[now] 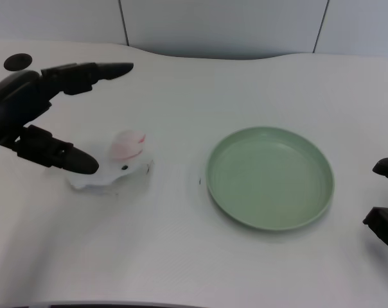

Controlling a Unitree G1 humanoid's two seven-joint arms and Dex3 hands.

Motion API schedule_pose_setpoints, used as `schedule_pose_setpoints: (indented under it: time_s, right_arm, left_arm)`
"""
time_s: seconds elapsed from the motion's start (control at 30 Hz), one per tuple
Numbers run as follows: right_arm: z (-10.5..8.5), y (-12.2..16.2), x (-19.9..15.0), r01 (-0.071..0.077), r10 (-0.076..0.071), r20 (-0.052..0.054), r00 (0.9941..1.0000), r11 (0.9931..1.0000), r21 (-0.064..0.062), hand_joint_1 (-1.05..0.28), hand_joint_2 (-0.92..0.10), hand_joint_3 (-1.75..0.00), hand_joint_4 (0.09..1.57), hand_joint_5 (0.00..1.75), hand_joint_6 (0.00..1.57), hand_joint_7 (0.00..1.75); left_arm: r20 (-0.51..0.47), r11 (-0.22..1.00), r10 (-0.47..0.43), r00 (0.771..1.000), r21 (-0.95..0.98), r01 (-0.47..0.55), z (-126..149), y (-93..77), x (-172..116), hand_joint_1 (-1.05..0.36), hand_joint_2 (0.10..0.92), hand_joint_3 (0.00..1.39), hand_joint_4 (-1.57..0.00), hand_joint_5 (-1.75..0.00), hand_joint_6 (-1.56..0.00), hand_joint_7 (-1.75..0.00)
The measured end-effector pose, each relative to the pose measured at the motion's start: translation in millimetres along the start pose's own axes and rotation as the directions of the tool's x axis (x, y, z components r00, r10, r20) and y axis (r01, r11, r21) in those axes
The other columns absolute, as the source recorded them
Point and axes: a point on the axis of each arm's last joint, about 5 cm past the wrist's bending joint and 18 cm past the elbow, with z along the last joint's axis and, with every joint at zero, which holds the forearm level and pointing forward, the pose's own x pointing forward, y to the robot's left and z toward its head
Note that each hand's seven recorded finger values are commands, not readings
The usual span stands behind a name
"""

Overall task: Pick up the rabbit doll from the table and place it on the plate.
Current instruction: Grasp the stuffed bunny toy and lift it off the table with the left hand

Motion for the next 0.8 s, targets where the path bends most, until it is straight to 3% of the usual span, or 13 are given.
schedule_pose_setpoints:
  time_s: [0.13, 0.27, 0.37, 0.53, 0.63, 0.73, 0.8]
  right_arm:
    - [0.4, -0.3, -0.6, 0.003, -0.003, 0.0, 1.0, 0.99999, -0.004, -0.54, -0.92, -0.23, 1.43, 1.75, 1.11, 1.75]
    - [0.7, 0.2, 0.5, -0.001, 0.001, -0.002, 1.0, 0.99993, -0.012, -0.52, -0.92, -0.24, 1.43, 1.75, 1.11, 1.75]
    - [0.9, 0.4, 0.9, -0.002, 0.002, -0.001, 1.0, 0.99992, -0.012, -0.52, -0.92, -0.24, 1.43, 1.75, 1.11, 1.75]
    - [0.8, 0.6, 1.4, -0.003, 0.003, 0.001, 0.99999, 0.99993, -0.012, -0.53, -0.92, -0.24, 1.44, 1.75, 1.13, 1.75]
    - [1.5, 0.7, 1.7, 0.002, -0.002, 0.004, 0.99999, 0.99977, -0.021, -0.54, -0.92, -0.24, 1.44, 1.75, 1.13, 1.75]
    - [1.6, 0.7, 1.7, 0.004, -0.003, 0.004, 0.99998, 0.99974, -0.022, -0.53, -0.92, -0.23, 1.39, 1.75, 1.07, 1.75]
    - [1.4, 0.7, 1.7, 0.001, -0.001, 0.004, 0.99999, 0.9998, -0.02, -0.53, -0.92, -0.21, 1.38, 1.75, 1.05, 1.75]
  left_arm:
    - [-0.041, 0.993, 0.035, 0.999, 0.11, -0.031, -2.4, 2.4, 15.9, -1.05, 0.921, 0.16, -0.03, -0.02, -0.09, 0.0]
    - [-0.226, 0.982, -0.012, 0.974, 0.179, 0.054, -17.2, -23.8, 30.6, -1.05, 0.921, 0.17, -0.06, -0.03, -0.1, 0.0]
    - [-0.343, 0.969, -0.016, 0.939, 0.228, 0.1, -24.7, -49.8, 37.9, -1.05, 0.921, 0.19, -0.07, -0.03, -0.1, -0.01]
    - [-0.514, 0.936, -0.068, 0.855, 0.263, 0.233, -29.4, -74.0, 46.1, -1.05, 0.921, 0.23, -0.05, -0.02, -0.07, 0.0]
    - [-0.604, 0.918, -0.115, 0.789, 0.239, 0.316, -29.8, -84.3, 49.5, -1.05, 0.921, 0.25, -0.04, -0.01, -0.06, 0.0]
    - [-0.661, 0.899, -0.163, 0.732, 0.207, 0.387, -29.3, -93.4, 51.0, -1.05, 0.921, 0.28, -0.03, -0.01, -0.05, -0.01]
    - [-0.681, 0.891, -0.185, 0.709, 0.189, 0.413, -28.2, -97.8, 53.2, -1.05, 0.921, 0.26, -0.14, -0.06, -0.11, -0.03]
